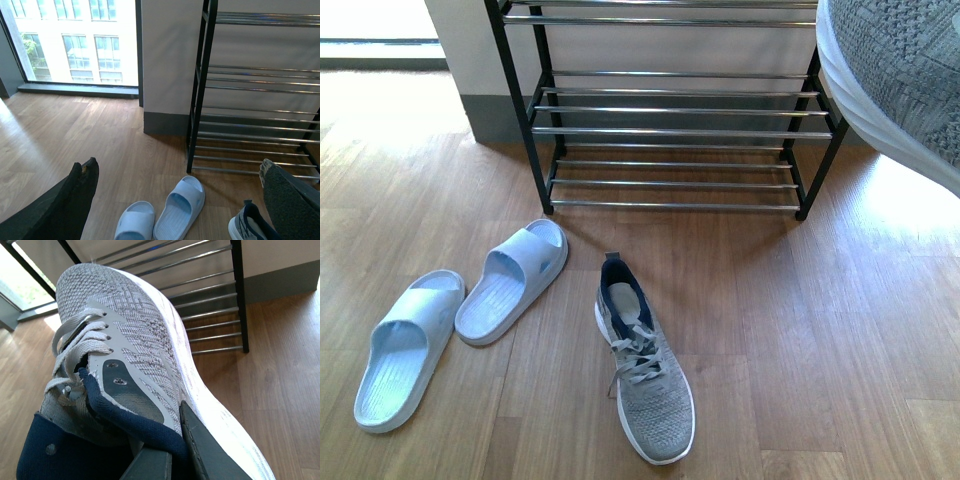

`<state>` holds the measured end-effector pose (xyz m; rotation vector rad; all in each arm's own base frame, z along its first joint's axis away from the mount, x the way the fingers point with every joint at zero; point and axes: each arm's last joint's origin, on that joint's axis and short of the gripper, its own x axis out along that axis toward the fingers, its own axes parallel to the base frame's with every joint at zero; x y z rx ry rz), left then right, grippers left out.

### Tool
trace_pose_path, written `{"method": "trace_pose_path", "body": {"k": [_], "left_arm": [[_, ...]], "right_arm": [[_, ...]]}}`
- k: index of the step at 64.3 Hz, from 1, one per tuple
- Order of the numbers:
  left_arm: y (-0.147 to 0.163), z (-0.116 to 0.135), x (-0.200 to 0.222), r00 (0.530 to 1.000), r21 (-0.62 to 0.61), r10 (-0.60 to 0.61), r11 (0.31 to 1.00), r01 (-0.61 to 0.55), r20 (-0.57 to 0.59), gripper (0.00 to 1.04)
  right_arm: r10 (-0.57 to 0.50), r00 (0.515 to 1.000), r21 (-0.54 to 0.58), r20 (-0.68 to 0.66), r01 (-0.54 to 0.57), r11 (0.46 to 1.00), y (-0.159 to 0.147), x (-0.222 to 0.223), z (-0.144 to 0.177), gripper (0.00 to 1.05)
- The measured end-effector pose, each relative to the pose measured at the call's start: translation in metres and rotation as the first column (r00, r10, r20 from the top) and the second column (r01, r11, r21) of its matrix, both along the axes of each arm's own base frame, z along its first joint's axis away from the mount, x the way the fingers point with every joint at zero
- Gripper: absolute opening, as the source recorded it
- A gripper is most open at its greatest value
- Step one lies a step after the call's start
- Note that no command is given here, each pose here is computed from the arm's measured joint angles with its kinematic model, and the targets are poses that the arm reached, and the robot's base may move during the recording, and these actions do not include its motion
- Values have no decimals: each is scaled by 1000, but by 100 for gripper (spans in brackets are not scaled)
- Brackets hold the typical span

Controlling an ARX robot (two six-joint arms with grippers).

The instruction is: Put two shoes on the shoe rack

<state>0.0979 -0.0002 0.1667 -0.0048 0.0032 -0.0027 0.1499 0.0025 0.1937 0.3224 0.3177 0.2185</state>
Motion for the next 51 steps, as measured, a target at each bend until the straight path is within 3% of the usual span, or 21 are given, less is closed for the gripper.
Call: {"method": "trace_pose_path", "body": {"k": [51], "left_arm": [[0,0,0,1000,0,-1,1000,1,0,95]], "right_arm": [[-12,1000,-2,-5,12,1000,0,0,-1,1]]}}
